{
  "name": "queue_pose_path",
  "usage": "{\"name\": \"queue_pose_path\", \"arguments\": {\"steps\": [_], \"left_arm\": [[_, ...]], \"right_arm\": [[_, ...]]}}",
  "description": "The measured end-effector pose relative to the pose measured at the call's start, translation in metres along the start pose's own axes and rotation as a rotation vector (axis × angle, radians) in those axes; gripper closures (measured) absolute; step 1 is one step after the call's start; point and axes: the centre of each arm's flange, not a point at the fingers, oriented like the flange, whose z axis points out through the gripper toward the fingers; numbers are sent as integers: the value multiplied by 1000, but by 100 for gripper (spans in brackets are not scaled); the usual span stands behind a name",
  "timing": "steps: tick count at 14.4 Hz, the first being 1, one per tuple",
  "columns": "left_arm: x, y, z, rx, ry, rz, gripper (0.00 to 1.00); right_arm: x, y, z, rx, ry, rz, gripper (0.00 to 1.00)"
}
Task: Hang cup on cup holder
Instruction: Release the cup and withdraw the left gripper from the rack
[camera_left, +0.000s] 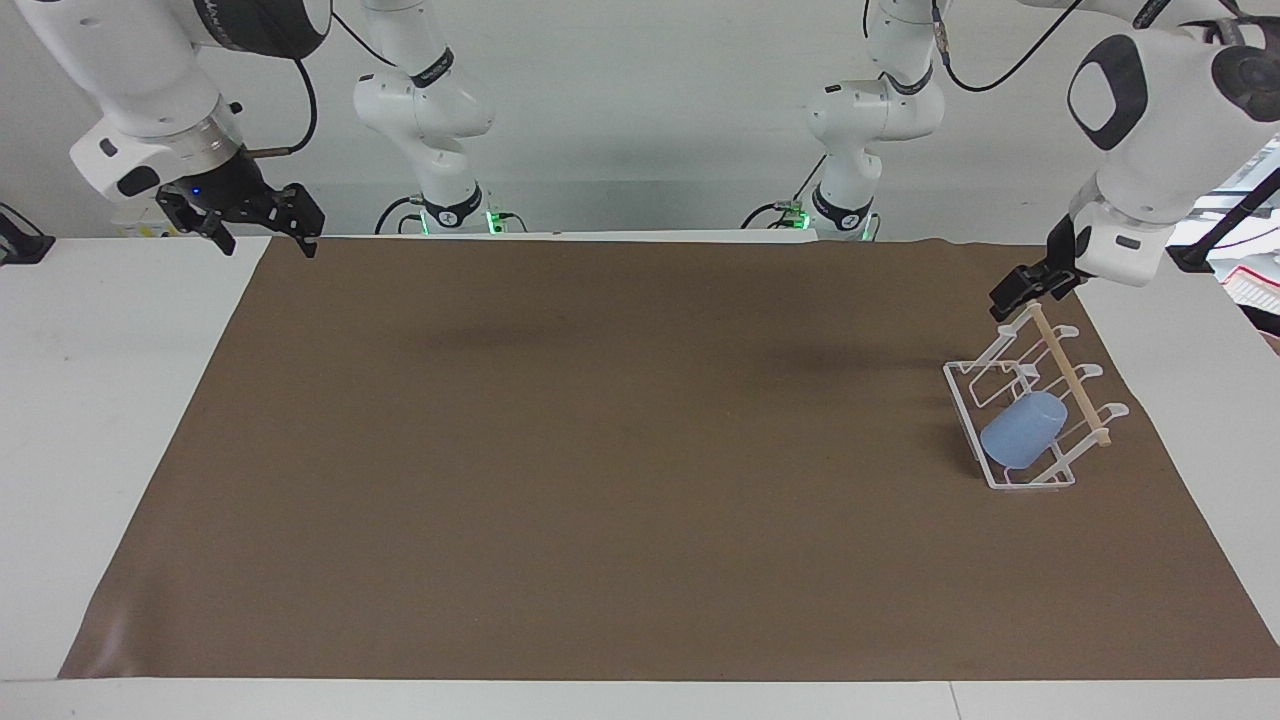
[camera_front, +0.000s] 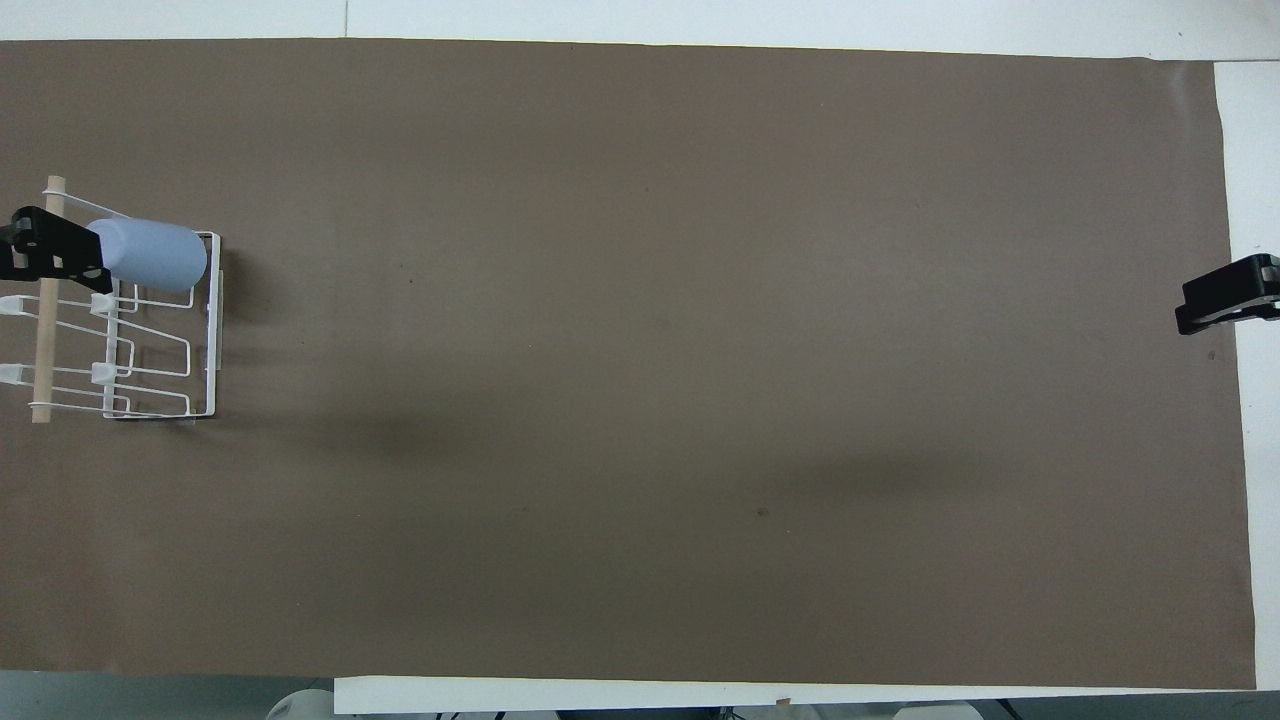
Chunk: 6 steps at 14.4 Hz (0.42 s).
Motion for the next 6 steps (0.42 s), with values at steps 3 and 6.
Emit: {"name": "queue_pose_path", "arguments": {"steps": [3, 6], "left_arm": [[6, 12, 1, -16, -31, 64, 0], [5, 40, 6, -10, -37, 155, 0]], "right_arm": [[0, 0, 0, 0, 0, 0, 0], [0, 0, 0, 0, 0, 0, 0]]}}
